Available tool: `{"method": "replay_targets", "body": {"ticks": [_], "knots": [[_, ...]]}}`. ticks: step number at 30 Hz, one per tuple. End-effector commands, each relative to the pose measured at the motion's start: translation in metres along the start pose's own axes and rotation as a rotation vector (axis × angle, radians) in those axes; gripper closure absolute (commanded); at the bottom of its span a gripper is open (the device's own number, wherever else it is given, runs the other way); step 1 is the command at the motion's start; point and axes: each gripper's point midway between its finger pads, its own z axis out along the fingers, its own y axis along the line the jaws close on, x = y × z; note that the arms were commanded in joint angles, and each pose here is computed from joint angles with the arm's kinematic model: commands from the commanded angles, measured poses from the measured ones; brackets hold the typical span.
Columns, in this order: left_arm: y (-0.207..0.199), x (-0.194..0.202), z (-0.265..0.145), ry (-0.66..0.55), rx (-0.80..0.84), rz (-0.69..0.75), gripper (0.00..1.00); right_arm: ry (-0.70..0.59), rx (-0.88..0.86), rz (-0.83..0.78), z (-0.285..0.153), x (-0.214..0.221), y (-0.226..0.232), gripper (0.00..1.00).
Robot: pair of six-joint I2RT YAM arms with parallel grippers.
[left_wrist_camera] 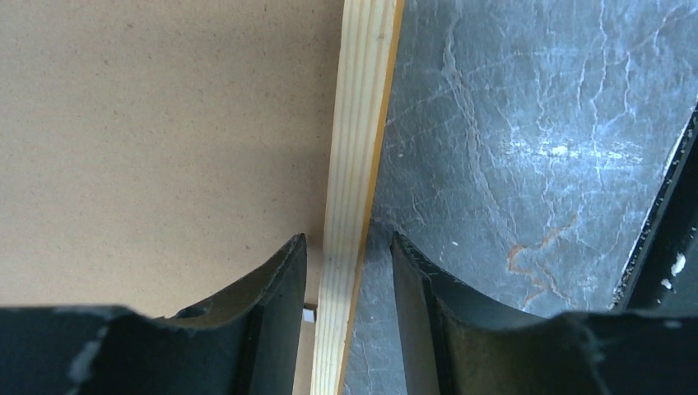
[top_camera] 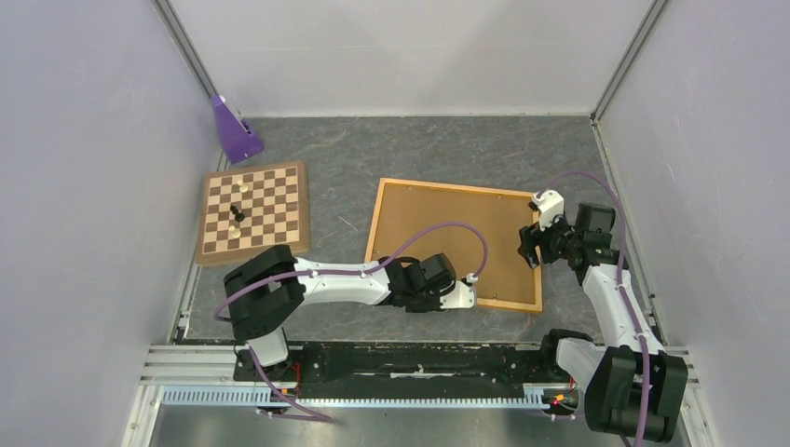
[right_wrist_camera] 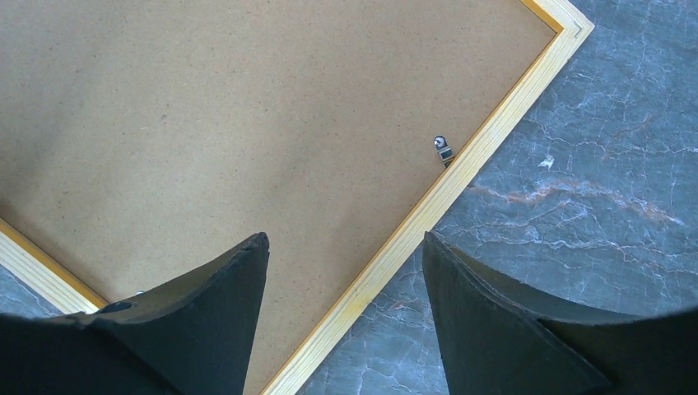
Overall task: Put the photo into the frame
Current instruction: Install the photo frame at the center of the board, then turn over the photo frame at the center of the board.
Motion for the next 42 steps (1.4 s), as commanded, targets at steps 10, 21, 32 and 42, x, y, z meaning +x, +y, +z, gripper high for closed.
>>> {"method": "replay_targets", "body": {"ticks": [10,21,32,42], "knots": [[0.002,-0.006,0.007,-0.012,-0.018,0.001,0.76,-0.036,0.017,-0.025,-0.005,-0.007,-0.004,0.28],[-0.003,-0.022,-0.002,-0.016,0.056,-0.023,0.98,-0.094,0.020,-0.092,-0.015,-0.021,-0.001,0.28],[0.020,-0.048,-0.017,-0.046,0.184,-0.135,0.98,-0.103,-0.092,-0.488,-0.038,-0.015,0.025,0.28],[0.036,-0.075,-0.015,-0.054,0.264,-0.204,0.98,-0.081,-0.194,-0.682,-0.038,0.015,0.050,0.27]]}}
